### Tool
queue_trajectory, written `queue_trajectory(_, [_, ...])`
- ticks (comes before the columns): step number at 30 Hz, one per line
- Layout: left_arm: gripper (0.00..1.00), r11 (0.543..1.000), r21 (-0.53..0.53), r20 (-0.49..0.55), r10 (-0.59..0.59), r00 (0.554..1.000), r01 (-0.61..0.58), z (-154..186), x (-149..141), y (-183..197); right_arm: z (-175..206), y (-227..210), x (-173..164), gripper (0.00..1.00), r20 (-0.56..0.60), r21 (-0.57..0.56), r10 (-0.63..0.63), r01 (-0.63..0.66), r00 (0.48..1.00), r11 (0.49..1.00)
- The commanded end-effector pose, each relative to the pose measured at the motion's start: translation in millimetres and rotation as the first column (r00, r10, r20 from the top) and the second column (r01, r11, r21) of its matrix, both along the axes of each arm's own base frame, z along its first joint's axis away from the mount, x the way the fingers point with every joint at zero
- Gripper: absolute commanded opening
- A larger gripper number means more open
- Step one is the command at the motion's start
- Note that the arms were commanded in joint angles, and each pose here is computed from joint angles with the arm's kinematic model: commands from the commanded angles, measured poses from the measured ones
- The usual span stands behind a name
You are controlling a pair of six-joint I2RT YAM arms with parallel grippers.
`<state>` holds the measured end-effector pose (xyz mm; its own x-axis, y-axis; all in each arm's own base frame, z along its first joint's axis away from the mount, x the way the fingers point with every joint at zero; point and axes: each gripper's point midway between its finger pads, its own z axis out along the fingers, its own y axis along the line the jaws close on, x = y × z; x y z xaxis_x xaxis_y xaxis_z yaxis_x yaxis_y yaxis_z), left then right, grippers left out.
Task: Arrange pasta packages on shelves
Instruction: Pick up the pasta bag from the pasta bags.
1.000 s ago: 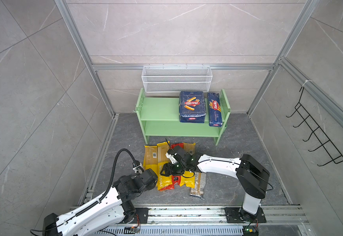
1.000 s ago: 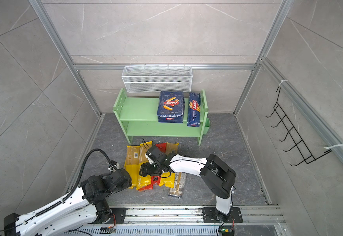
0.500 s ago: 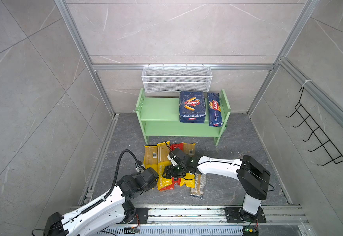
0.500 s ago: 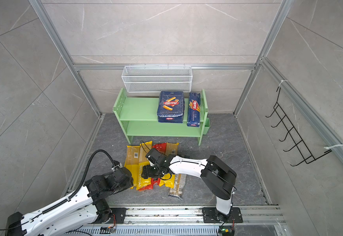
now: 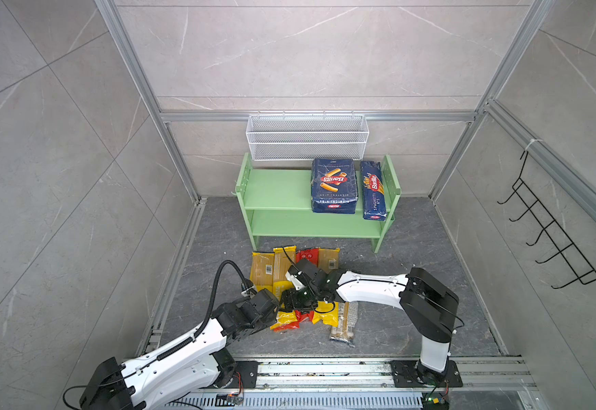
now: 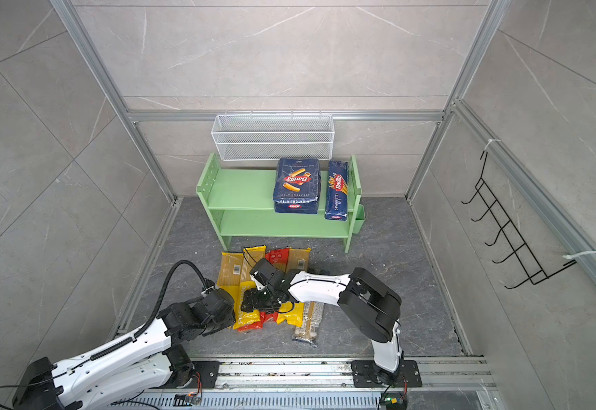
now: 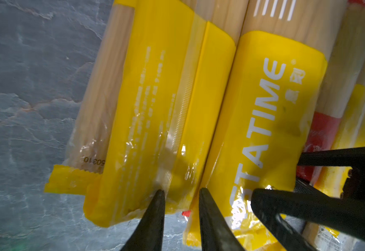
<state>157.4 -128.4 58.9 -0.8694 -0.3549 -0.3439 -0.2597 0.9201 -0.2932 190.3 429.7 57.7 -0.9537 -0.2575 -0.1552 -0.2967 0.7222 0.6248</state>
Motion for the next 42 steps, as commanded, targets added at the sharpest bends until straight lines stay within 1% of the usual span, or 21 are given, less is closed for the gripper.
queue_trajectory(1, [0.28, 0.999, -0.033, -0.03, -0.022, 0.999, 0.021, -10.7, -2.3, -8.7, -15.3, 14.8, -6.1, 0.71, -0.036, 0.016, 0.023, -0.022, 0.999, 1.0])
queue_trajectory(5, [0.25, 0.999, -0.042, -0.048, -0.033, 0.998, 0.031, -18.4, -3.4, -13.0, -23.9, 22.3, -6.4, 0.75, -0.058, 0.049, 0.017, -0.015, 0.998, 0.999])
queue_trajectory(8, [0.23, 0.998, -0.051, -0.051, -0.042, 0.998, 0.04, -20.3, -3.3, -16.3, -29.4, 24.8, -4.6, 0.76, -0.063, 0.046, 0.012, -0.009, 0.998, 0.999])
queue_trajectory(11, [0.23, 0.997, -0.06, -0.051, -0.049, 0.998, 0.045, -20.4, -3.2, -18.4, -31.8, 26.4, -3.5, 0.74, -0.067, 0.038, 0.012, -0.009, 0.998, 0.999])
queue_trajectory(12, [0.22, 0.997, -0.059, -0.051, -0.05, 0.997, 0.047, -19.7, -3.1, -18.4, -31.8, 25.7, -3.1, 0.71, -0.065, 0.031, 0.011, -0.009, 0.998, 0.999])
queue_trajectory(13, [0.22, 0.997, -0.057, -0.049, -0.052, 0.997, 0.049, -18.6, -3.1, -18.2, -31.5, 24.8, -3.4, 0.65, -0.063, 0.027, 0.012, -0.01, 0.998, 1.0])
queue_trajectory(14, [0.22, 0.997, -0.059, -0.044, -0.051, 0.998, 0.049, -16.9, -2.5, -18.1, -30.0, 23.5, -3.4, 0.53, -0.059, 0.024, 0.011, -0.01, 0.998, 1.0])
queue_trajectory(15, [0.22, 0.997, -0.059, -0.041, -0.052, 0.998, 0.05, -15.5, -2.4, -17.8, -28.3, 21.6, -4.1, 0.45, -0.054, 0.019, 0.013, -0.012, 0.998, 1.0])
queue_trajectory(17, [0.22, 0.997, -0.055, -0.032, -0.048, 0.998, 0.046, -11.9, -1.8, -16.0, -23.3, 17.2, -4.0, 0.36, -0.042, 0.013, 0.014, -0.014, 0.999, 1.0])
queue_trajectory(19, [0.22, 0.998, -0.045, -0.025, -0.046, 0.999, 0.044, -8.4, -1.5, -13.4, -16.3, 13.2, -5.2, 0.29, -0.03, 0.014, 0.019, -0.018, 0.999, 1.0])
queue_trajectory(21, [0.23, 0.999, -0.03, -0.021, -0.044, 0.999, 0.043, -4.7, -1.1, -10.6, -10.1, 9.2, -5.9, 0.2, -0.023, 0.02, 0.02, -0.019, 1.0, 1.0])
queue_trajectory(23, [0.23, 0.999, -0.014, -0.019, -0.04, 0.999, 0.04, -1.1, -1.2, -6.9, -4.4, 5.1, -6.3, 0.14, -0.014, 0.026, 0.018, -0.017, 1.0, 1.0])
queue_trajectory(25, [0.24, 0.999, -0.006, -0.01, -0.035, 0.999, 0.035, 4.9, -0.6, -4.2, 1.2, 2.1, -6.7, 0.0, -0.011, 0.035, 0.017, -0.017, 1.0, 0.999])
queue_trajectory(34, [0.28, 0.999, 0.045, 0.047, 0.006, 0.999, -0.008, 34.4, -2.7, 20.5, 19.6, -12.9, -10.8, 0.0, -0.008, 0.064, 0.023, -0.023, 1.0, 0.998])
queue_trajectory(39, [0.29, 0.998, 0.055, 0.077, 0.018, 0.997, -0.022, 48.4, -1.8, 27.7, 34.6, -25.3, -12.1, 0.0, 0.026, 0.05, 0.03, -0.031, 0.999, 0.998])
queue_trajectory(42, [0.29, 0.998, 0.057, 0.078, 0.015, 0.997, -0.019, 51.8, -0.3, 25.9, 35.0, -35.8, -10.6, 0.01, 0.038, 0.028, 0.022, -0.023, 0.999, 0.999])
